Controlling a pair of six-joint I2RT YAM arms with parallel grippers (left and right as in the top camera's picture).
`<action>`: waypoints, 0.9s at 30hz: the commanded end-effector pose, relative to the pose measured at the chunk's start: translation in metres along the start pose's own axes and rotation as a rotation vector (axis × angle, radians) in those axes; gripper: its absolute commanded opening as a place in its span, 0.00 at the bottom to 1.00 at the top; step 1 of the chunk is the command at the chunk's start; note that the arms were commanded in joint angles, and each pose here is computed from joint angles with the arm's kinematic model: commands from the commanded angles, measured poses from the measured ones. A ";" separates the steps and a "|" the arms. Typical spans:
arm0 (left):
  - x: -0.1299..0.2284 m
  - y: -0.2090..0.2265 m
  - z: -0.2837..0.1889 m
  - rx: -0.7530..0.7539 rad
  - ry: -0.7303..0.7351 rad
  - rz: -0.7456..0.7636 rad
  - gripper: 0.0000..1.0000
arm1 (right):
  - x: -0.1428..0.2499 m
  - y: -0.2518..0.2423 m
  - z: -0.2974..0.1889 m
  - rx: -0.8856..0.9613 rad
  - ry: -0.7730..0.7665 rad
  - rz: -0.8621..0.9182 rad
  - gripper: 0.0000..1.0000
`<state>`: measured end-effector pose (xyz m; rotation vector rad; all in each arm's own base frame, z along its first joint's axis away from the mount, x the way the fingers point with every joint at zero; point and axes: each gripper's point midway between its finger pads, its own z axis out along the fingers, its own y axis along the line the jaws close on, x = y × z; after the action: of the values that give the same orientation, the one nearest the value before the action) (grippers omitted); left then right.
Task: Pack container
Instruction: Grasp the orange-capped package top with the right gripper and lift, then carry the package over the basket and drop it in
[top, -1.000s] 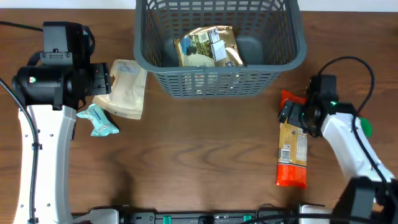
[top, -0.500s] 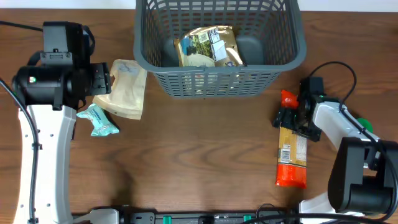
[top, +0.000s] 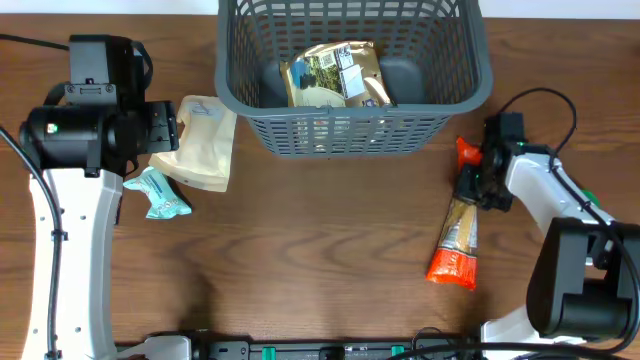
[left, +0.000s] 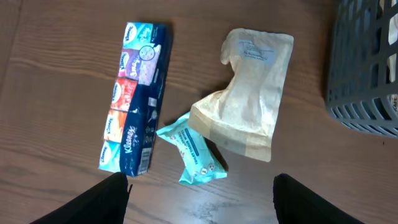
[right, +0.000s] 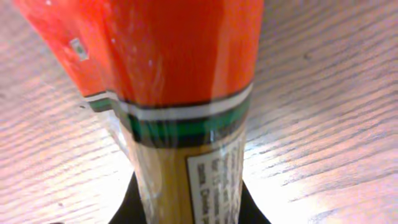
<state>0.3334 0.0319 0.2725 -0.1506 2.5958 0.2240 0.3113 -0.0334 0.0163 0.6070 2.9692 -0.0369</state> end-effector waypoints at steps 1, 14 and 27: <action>-0.002 0.003 -0.001 -0.010 -0.002 0.003 0.74 | -0.044 0.003 -0.039 -0.039 -0.111 0.052 0.01; -0.002 0.003 -0.001 -0.010 -0.002 0.003 0.73 | -0.163 -0.029 -0.275 0.053 -0.658 0.026 0.01; -0.002 0.003 -0.001 -0.010 -0.002 0.003 0.73 | -0.144 0.102 -0.491 0.162 -1.284 -0.827 0.01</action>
<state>0.3333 0.0319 0.2725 -0.1506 2.5962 0.2241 0.4575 -0.0086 0.4658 -0.1986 1.9376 -0.3460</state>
